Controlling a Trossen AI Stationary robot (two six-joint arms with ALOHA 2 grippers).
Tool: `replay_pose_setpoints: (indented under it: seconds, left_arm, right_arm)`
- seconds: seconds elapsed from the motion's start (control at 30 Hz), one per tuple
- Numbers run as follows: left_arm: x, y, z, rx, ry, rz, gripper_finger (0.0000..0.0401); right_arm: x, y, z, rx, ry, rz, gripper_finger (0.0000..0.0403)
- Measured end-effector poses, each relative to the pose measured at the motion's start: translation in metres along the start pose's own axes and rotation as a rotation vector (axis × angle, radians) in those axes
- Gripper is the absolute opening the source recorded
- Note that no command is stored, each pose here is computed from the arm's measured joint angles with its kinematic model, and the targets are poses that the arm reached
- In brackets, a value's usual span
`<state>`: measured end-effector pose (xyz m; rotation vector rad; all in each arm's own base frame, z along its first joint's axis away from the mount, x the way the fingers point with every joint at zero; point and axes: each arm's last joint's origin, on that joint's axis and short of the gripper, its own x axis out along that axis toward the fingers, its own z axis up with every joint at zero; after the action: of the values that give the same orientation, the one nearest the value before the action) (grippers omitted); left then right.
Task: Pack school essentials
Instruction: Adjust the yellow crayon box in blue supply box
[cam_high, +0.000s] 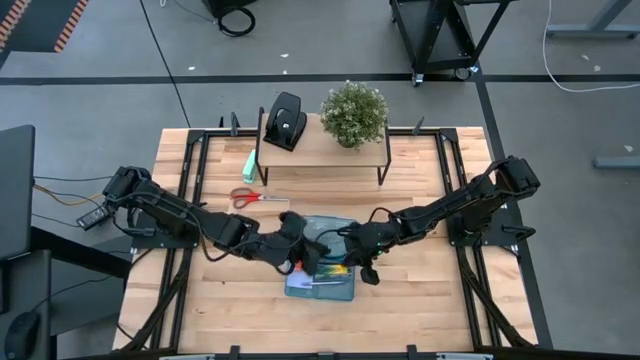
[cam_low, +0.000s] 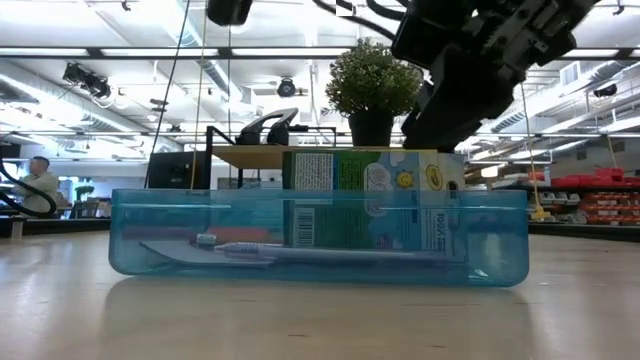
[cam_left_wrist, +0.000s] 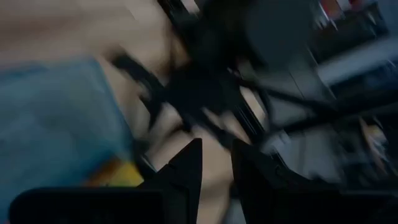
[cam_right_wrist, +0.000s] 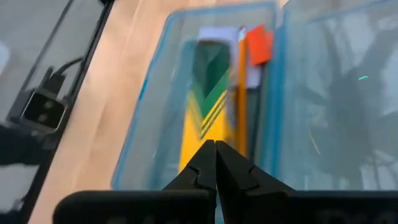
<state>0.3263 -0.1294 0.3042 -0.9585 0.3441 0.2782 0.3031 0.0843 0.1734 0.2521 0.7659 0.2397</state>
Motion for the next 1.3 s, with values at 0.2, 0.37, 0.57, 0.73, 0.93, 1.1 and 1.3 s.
replay_pose_setpoints:
  seconds: [0.2, 0.37, 0.57, 0.73, 0.93, 1.1, 1.3]
  left_arm:
    - [-0.014, -0.013, -0.029, -0.013, 0.218, -0.115, 0.0093]
    - [-0.020, -0.018, -0.047, 0.000, 0.361, -0.171, 0.0079]
    - [0.007, -0.008, -0.076, 0.040, 0.446, -0.149, 0.0052]
    - [0.051, 0.003, -0.106, 0.022, 0.498, -0.238, 0.0034]
    - [0.084, 0.036, -0.137, -0.019, 0.624, -0.135, 0.0017]
    - [0.091, 0.047, -0.146, -0.016, 0.646, -0.072, 0.0012]
    - [0.094, 0.058, -0.139, 0.000, 0.515, 0.066, 0.0012]
  right_arm:
    - [-0.008, -0.006, 0.008, -0.017, -0.060, -0.068, 0.0010]
    - [-0.009, -0.013, 0.010, -0.009, -0.059, -0.095, 0.0010]
    - [-0.010, -0.018, 0.010, -0.020, -0.051, -0.099, 0.0010]
    - [-0.010, -0.017, 0.009, -0.029, -0.028, -0.059, 0.0010]
    - [-0.010, -0.016, 0.008, -0.029, -0.015, -0.031, 0.0010]
    - [-0.010, -0.015, 0.007, -0.030, -0.011, -0.022, 0.0010]
    - [-0.009, -0.008, 0.005, -0.049, -0.002, 0.000, 0.0010]
